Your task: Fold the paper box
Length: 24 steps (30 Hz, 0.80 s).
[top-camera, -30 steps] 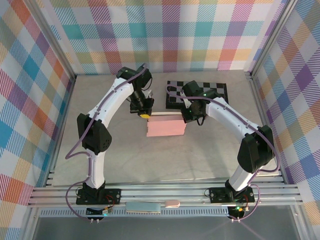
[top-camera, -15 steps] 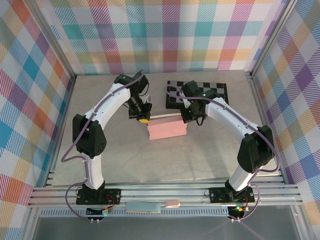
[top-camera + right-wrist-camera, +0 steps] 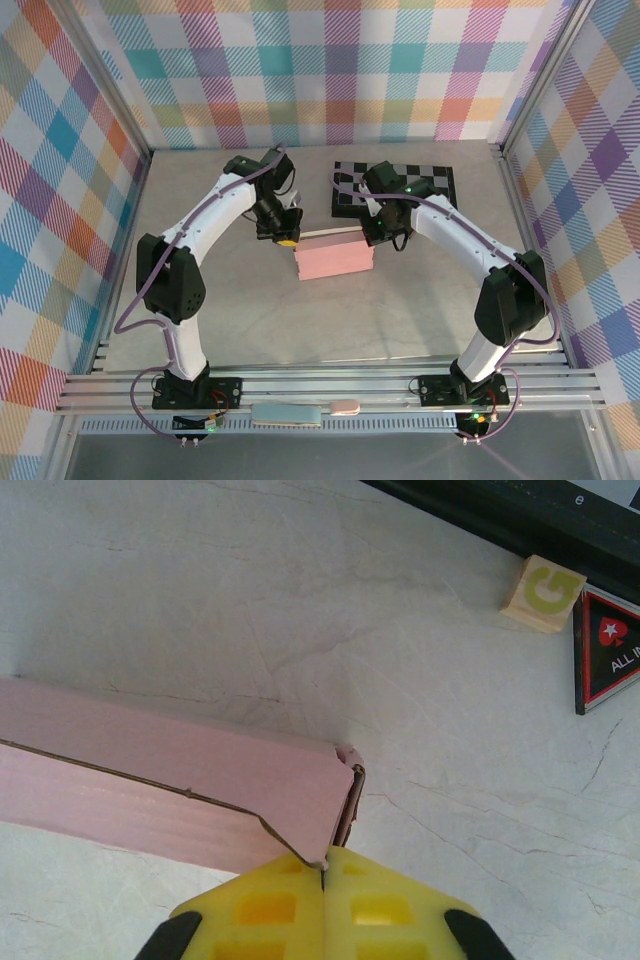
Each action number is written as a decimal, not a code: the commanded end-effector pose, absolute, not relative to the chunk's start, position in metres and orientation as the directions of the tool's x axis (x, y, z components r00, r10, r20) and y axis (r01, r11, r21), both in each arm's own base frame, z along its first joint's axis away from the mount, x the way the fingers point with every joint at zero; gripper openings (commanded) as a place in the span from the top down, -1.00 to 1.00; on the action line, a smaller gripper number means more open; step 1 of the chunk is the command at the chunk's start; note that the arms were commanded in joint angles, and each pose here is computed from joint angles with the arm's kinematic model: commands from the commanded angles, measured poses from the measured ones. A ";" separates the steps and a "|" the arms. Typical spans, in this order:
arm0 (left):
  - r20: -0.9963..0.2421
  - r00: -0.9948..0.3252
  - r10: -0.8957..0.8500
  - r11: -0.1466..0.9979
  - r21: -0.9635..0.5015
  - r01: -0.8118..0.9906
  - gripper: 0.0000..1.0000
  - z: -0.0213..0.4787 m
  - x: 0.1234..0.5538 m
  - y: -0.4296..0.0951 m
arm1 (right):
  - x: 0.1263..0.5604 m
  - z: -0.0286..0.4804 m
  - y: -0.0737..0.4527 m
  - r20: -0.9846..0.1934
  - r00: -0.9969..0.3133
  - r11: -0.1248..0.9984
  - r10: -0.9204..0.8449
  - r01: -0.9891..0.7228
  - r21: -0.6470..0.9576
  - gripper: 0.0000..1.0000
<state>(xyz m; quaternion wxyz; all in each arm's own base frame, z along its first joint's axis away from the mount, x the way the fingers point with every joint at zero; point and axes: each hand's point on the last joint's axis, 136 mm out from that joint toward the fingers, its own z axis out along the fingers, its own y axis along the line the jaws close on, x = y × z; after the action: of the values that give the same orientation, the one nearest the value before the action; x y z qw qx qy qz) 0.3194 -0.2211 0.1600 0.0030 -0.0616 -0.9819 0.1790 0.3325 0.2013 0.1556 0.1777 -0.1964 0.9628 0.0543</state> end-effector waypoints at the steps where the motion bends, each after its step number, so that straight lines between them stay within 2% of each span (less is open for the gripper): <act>1: 0.017 -0.989 0.145 0.939 -0.319 0.132 0.93 0.148 0.309 -0.213 | 0.327 0.153 0.212 -0.346 -0.853 0.899 -0.390 -0.434 0.057 1.00; 24: 0.030 -0.983 0.179 0.953 -0.252 0.166 0.94 0.135 0.298 -0.197 | 0.327 0.154 0.210 -0.349 -0.853 0.902 -0.388 -0.430 0.048 1.00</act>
<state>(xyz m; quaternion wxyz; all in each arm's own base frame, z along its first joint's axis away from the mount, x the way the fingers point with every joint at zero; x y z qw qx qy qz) 0.3212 -0.2176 0.1548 -0.0248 -0.0881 -0.9802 0.1755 0.3323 0.2017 0.1557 0.1780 -0.1971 0.9626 0.0541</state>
